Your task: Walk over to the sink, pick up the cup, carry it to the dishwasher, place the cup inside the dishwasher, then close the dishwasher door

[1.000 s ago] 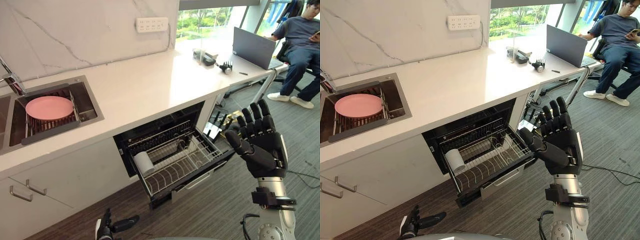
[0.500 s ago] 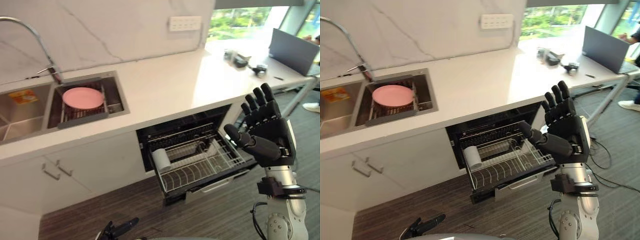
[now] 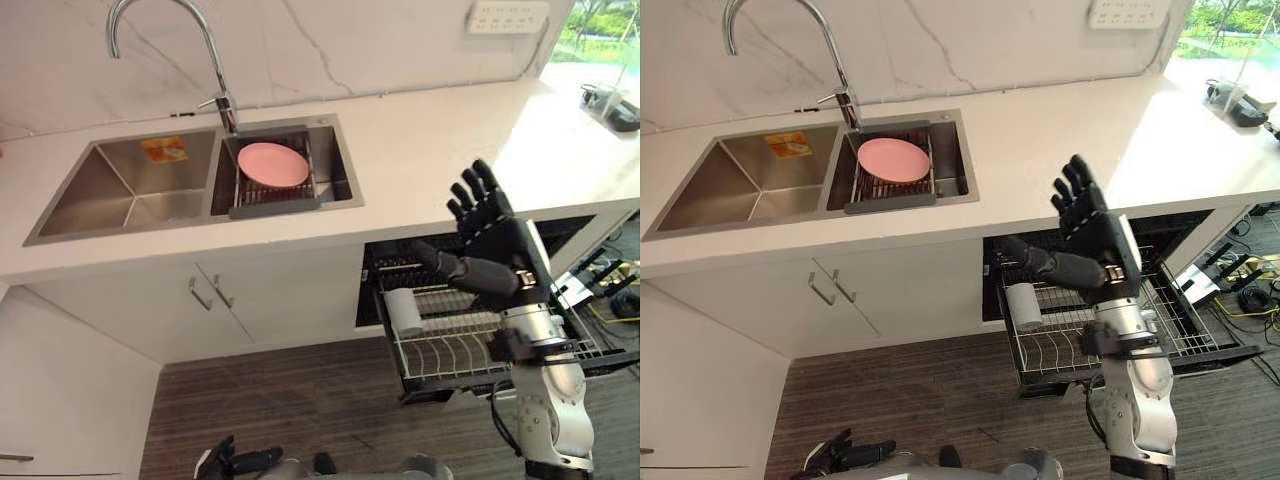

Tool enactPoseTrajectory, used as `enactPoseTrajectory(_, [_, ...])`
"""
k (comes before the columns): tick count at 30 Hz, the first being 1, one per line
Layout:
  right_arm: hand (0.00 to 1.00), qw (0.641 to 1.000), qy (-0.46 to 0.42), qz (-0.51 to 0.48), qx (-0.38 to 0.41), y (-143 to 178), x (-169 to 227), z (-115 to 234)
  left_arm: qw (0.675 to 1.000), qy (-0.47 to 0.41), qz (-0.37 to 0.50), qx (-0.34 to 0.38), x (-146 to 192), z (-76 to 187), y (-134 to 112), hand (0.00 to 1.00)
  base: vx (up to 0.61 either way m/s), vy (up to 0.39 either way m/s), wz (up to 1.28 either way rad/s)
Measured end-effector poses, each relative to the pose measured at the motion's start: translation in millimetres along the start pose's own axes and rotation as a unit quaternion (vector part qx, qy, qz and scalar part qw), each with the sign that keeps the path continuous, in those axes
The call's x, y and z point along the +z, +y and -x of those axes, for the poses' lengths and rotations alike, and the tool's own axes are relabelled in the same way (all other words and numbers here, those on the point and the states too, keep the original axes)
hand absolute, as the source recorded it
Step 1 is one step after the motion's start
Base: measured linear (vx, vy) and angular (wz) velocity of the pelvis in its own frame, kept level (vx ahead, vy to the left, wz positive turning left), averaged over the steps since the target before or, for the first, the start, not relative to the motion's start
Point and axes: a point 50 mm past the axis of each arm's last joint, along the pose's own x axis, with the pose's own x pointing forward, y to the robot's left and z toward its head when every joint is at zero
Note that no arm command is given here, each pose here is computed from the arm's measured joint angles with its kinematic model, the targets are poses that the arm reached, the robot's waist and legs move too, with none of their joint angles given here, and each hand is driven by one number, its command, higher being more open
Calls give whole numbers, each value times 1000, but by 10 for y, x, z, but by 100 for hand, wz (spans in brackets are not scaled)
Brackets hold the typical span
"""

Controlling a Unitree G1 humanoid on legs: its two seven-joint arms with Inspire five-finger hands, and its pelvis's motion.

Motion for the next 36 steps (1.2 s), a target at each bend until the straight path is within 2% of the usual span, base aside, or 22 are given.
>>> enactPoseTrajectory(5, [100, 1000, -9, 19, -10, -119, 91, 60, 999, 23, -25, -22, 24, 7, 6, 100, 166, -47, 59])
enactPoseTrajectory(11, [100, 999, -36, 14, 31, -28, 223, 65, 999, 31, -27, -15, -11, 18, 35, 100, 115, -60, 6])
enactPoseTrajectory(28, [100, 999, -41, -8, 27, 71, 210, 109, 999, 39, -6, 24, -188, 50, -19, 100, 2, 4, -3])
enactPoseTrajectory(30, [100, 999, -38, -9, 24, 71, 203, 130, 999, 34, -3, 30, -175, 47, -30, 100, -24, -12, 19])
enactPoseTrajectory(32, [100, 999, -39, -4, 21, 92, 239, 174, 998, -5, 41, 44, -39, 50, -32, 100, -50, 9, 37])
enactPoseTrajectory(36, [100, 999, -44, 4, 11, 61, 274, 159, 996, -44, 52, 61, 87, 63, -16, 100, 41, 79, 16])
